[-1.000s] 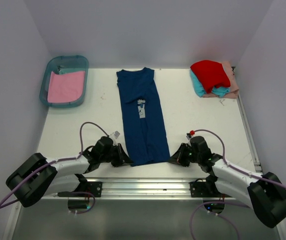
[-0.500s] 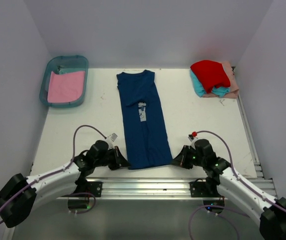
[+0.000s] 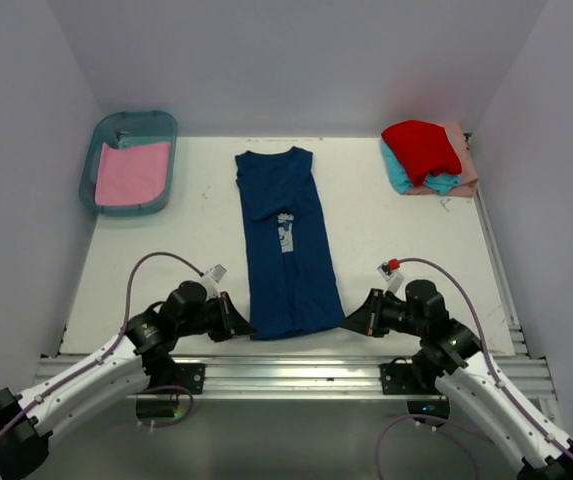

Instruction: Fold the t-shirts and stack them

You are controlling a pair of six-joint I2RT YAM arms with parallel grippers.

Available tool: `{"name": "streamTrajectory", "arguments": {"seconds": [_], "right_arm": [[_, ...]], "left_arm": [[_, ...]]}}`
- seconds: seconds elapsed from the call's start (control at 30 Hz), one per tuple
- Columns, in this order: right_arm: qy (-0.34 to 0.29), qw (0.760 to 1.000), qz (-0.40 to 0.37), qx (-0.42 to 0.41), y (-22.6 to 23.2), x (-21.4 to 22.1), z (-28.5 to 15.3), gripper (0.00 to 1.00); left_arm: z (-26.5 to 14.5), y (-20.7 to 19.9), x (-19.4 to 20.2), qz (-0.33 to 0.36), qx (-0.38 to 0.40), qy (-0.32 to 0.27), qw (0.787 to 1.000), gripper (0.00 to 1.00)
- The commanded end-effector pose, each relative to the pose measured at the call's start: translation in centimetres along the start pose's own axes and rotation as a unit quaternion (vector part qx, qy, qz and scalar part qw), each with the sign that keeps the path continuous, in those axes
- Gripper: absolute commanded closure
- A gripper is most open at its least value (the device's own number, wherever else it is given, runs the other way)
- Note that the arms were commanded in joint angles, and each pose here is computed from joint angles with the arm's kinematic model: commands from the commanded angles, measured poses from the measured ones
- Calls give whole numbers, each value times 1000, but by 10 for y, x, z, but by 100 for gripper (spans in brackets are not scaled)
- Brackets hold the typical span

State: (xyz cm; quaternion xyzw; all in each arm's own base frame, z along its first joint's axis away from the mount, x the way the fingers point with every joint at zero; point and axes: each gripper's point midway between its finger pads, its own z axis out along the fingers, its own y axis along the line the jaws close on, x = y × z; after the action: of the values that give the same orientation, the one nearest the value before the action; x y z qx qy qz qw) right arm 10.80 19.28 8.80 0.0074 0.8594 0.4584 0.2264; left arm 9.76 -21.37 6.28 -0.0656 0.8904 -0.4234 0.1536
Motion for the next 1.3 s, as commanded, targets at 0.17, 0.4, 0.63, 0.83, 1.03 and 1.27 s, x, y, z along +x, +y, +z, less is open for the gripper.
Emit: {"name": "streamTrajectory", "arguments": {"seconds": [0.17, 0.4, 0.63, 0.83, 1.03, 1.27], "right_arm": [[-23, 996, -82, -27, 42, -25, -22, 100], [-68, 988, -140, 11, 48, -82, 5, 100], [-99, 977, -182, 48, 41, -134, 50, 100], [-108, 971, -205, 65, 39, -168, 83, 100], [-125, 968, -207, 67, 43, -189, 100, 100], [-140, 965, -191, 114, 24, -206, 113, 100]], "left_arm": [[-38, -51, -44, 47, 20, -98, 994, 100], [-40, -53, -75, 100, -24, -152, 983, 100], [-26, -39, -117, 168, -83, -226, 956, 100], [-12, -41, -153, 219, -106, -283, 928, 100], [4, -37, -176, 235, -101, -305, 917, 100], [11, -21, -203, 222, -99, -319, 916, 100]]}}
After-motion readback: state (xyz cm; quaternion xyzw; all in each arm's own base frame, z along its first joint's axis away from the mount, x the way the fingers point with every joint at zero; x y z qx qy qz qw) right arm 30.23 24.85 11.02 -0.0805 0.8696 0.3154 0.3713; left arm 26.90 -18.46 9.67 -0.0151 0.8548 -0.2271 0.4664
